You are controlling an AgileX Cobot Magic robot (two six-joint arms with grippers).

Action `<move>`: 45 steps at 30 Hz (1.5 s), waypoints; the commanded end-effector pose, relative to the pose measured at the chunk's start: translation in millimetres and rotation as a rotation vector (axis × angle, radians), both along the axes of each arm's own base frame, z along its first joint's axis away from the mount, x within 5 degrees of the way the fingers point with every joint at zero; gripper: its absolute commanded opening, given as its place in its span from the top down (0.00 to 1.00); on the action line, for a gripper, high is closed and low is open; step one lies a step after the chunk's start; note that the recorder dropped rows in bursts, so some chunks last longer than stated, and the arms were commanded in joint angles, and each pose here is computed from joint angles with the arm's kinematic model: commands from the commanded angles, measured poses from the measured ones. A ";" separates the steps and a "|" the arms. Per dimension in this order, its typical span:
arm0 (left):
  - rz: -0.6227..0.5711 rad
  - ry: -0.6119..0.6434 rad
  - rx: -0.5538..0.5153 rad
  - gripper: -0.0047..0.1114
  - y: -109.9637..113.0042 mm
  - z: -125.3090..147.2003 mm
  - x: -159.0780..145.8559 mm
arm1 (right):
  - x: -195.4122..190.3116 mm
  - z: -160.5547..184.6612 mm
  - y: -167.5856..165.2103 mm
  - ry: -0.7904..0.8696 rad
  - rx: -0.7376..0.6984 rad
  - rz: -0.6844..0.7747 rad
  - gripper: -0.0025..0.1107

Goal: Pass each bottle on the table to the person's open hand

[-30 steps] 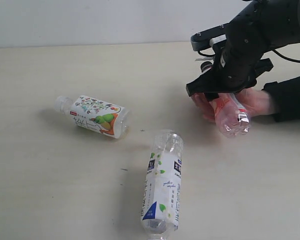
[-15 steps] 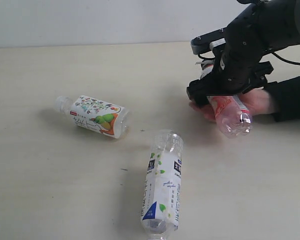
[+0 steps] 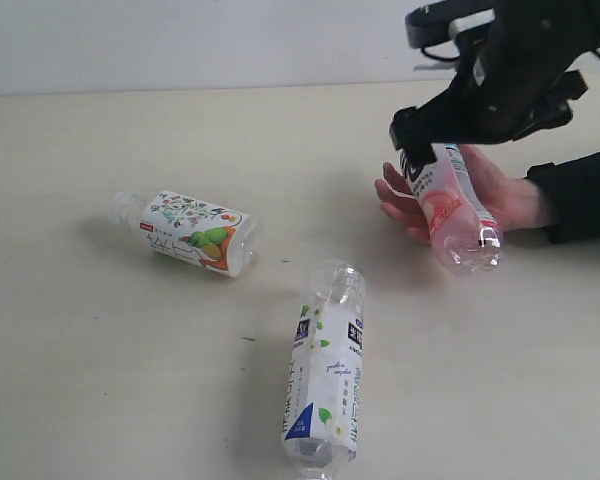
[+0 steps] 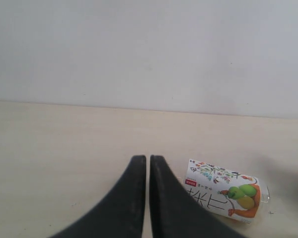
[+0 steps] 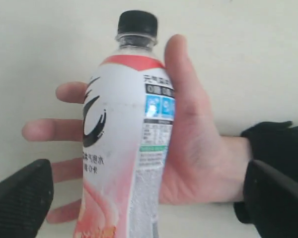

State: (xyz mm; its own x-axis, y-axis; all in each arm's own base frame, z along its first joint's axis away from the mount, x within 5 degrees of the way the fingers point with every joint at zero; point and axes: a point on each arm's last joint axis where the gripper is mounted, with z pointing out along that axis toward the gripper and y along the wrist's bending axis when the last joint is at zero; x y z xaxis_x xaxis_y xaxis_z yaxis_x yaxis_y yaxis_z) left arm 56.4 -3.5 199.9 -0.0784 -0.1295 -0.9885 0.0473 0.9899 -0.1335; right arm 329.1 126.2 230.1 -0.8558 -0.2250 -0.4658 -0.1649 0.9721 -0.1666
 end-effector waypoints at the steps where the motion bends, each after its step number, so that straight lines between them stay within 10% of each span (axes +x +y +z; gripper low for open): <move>1: -0.002 -0.006 0.000 0.91 -0.1 -0.5 -0.3 | -31.7 43.9 -17.2 -0.019 -0.009 -0.023 0.36; 5: -0.002 -0.006 0.000 0.91 -0.1 -0.5 -0.3 | -80.7 70.2 -40.3 -0.095 0.025 -0.026 0.96; 20: -0.002 -0.006 0.000 0.91 -0.1 -0.5 -0.3 | -251.8 69.6 -114.8 -0.627 0.266 0.057 0.97; 45: -0.002 -0.006 0.000 0.91 -0.1 -0.5 -0.3 | -271.5 66.6 -126.5 -0.742 0.278 0.048 0.92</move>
